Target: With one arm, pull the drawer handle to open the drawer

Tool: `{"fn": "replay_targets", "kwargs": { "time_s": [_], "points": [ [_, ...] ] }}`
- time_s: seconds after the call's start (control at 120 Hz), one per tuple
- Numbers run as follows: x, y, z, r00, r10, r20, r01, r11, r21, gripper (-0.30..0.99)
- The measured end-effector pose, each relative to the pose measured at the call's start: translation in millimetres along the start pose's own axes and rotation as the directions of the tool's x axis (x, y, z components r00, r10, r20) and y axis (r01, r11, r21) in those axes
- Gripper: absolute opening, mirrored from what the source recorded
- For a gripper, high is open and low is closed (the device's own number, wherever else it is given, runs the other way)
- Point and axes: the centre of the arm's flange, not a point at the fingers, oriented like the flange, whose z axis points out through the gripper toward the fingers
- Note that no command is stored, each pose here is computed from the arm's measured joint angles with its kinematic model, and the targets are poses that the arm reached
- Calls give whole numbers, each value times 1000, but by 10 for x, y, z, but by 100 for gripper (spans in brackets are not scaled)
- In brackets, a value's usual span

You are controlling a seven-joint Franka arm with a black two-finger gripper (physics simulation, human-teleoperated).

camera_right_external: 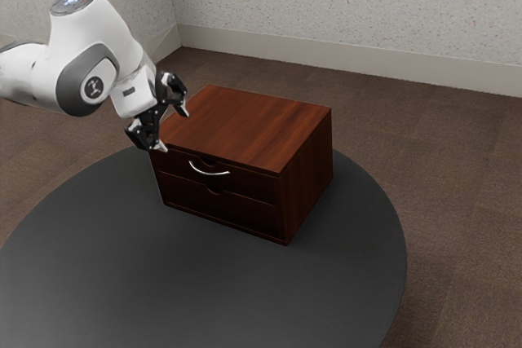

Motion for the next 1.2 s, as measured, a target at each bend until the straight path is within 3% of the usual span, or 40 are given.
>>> {"fn": "replay_targets", "kwargs": {
  "time_s": [0.283, 1.2],
  "points": [
    [41, 121, 66, 998, 59, 1, -59, 998, 14, 56],
    [24, 309, 470, 996, 83, -22, -84, 996, -31, 55]
  ]
}}
